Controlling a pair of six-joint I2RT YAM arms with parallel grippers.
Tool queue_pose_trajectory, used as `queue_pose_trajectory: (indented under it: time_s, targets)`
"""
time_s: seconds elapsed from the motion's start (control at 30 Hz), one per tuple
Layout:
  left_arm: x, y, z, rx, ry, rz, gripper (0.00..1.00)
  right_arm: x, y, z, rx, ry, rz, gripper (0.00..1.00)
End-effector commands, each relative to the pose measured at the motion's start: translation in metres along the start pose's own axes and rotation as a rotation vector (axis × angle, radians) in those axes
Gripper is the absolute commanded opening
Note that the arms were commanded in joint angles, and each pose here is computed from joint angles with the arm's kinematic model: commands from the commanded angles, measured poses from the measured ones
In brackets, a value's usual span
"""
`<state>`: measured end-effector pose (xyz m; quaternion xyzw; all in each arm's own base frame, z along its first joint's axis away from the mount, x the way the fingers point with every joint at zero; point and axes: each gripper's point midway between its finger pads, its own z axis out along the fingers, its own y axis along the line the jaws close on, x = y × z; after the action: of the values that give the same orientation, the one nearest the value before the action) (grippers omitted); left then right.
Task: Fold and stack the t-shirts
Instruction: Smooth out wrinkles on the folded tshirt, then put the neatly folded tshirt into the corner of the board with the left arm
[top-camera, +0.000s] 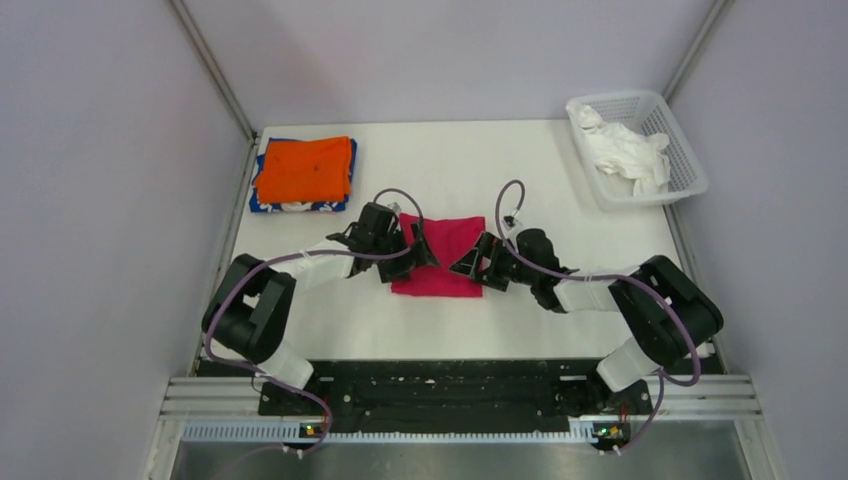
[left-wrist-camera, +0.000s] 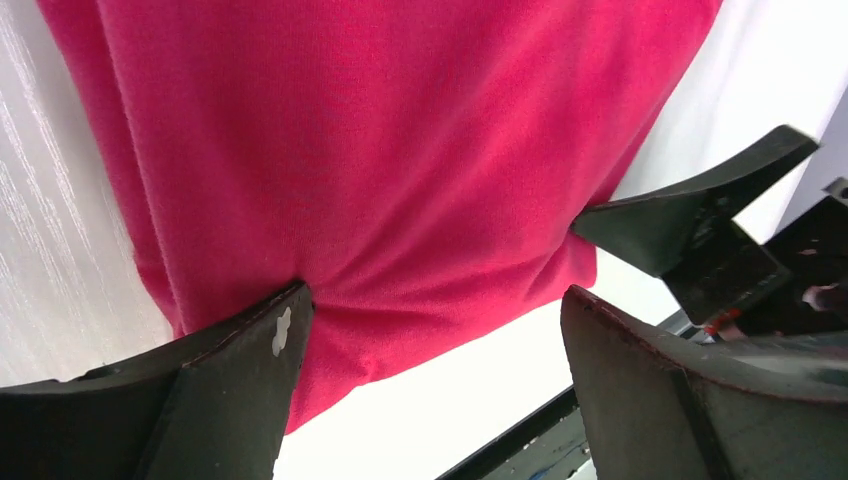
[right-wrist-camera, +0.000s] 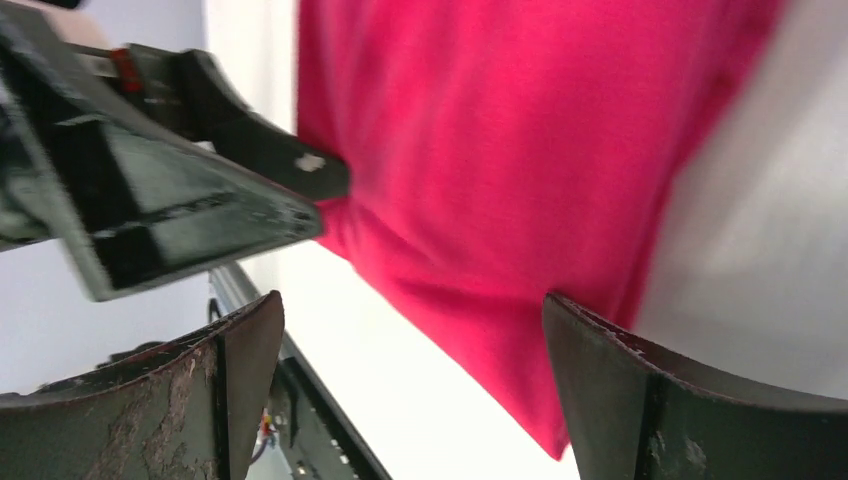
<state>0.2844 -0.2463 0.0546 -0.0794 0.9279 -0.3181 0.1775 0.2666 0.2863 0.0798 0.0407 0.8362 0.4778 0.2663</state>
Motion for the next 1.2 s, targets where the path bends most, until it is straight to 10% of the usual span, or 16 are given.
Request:
queue_pose_trajectory:
  time_s: [0.0, 0.37, 0.63, 1.17]
  targets:
    - [-0.001, 0.022, 0.006, -0.068, -0.039, -0.009, 0.99, 0.008, -0.041, -0.002, 0.133, -0.059, 0.027, 0.99]
    - [-0.026, -0.002, -0.029, -0.042, -0.159, 0.045, 0.99, -0.001, -0.022, -0.019, 0.121, -0.068, -0.064, 0.99]
    - [-0.073, 0.018, -0.054, -0.271, -0.315, 0.058, 0.99, -0.062, -0.011, -0.07, 0.286, -0.345, -0.151, 0.99]
    - [-0.057, 0.043, 0.025, -0.316, -0.049, 0.03, 0.83, -0.077, -0.029, -0.121, 0.395, -0.499, -0.174, 0.99]
